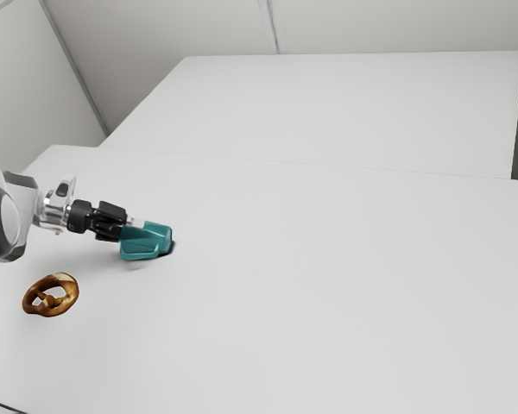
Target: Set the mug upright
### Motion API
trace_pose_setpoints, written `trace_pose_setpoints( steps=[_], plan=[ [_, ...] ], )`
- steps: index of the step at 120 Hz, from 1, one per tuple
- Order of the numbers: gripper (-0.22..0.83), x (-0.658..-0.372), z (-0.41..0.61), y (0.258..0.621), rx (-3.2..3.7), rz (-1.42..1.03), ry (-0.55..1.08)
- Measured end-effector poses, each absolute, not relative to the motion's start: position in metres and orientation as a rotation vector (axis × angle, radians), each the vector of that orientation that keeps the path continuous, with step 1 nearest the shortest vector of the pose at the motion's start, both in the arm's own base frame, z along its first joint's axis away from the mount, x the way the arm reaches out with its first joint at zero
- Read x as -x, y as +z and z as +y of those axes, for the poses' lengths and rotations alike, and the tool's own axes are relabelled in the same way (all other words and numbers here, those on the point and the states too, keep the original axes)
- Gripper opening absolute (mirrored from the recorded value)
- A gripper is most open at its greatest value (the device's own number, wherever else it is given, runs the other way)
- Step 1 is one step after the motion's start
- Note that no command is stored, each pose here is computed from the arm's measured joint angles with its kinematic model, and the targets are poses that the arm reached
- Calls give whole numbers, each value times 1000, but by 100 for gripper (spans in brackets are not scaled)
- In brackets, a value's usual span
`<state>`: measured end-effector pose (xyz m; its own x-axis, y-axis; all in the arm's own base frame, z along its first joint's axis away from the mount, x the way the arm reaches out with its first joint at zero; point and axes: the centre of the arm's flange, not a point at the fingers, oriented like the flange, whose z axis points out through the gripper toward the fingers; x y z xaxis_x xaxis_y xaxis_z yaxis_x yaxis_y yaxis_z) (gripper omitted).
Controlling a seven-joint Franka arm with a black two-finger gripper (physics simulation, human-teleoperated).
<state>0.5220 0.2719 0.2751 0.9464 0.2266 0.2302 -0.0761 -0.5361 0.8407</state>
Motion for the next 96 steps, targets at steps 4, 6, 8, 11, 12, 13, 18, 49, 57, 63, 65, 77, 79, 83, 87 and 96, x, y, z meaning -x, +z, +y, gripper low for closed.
trace_pose_setpoints(
  steps=[4,6,8,11,12,13,18,49,57,63,65,77,79,83,87,96],
  plan=[
    [20,-522,272,275,-2103,106,386],
    [19,-522,272,275,-2103,106,386],
    [18,-522,272,275,-2103,106,386],
    [15,-522,272,275,-2102,105,386],
    [15,-522,272,275,-2102,105,387],
    [14,-522,272,275,-2102,105,387],
    [10,-522,272,275,-2102,104,387],
    [-10,-519,273,273,-2093,108,392],
    [-12,-520,272,275,-2087,106,400],
    [-13,-522,271,278,-2084,101,410],
    [-13,-522,270,279,-2082,101,415],
    [-14,-528,265,289,-2075,83,446],
    [-14,-529,263,291,-2073,78,452],
    [-14,-532,261,296,-2070,67,463],
    [-14,-534,258,301,-2069,57,473],
    [-14,-540,248,319,-2075,15,504]
  ],
)
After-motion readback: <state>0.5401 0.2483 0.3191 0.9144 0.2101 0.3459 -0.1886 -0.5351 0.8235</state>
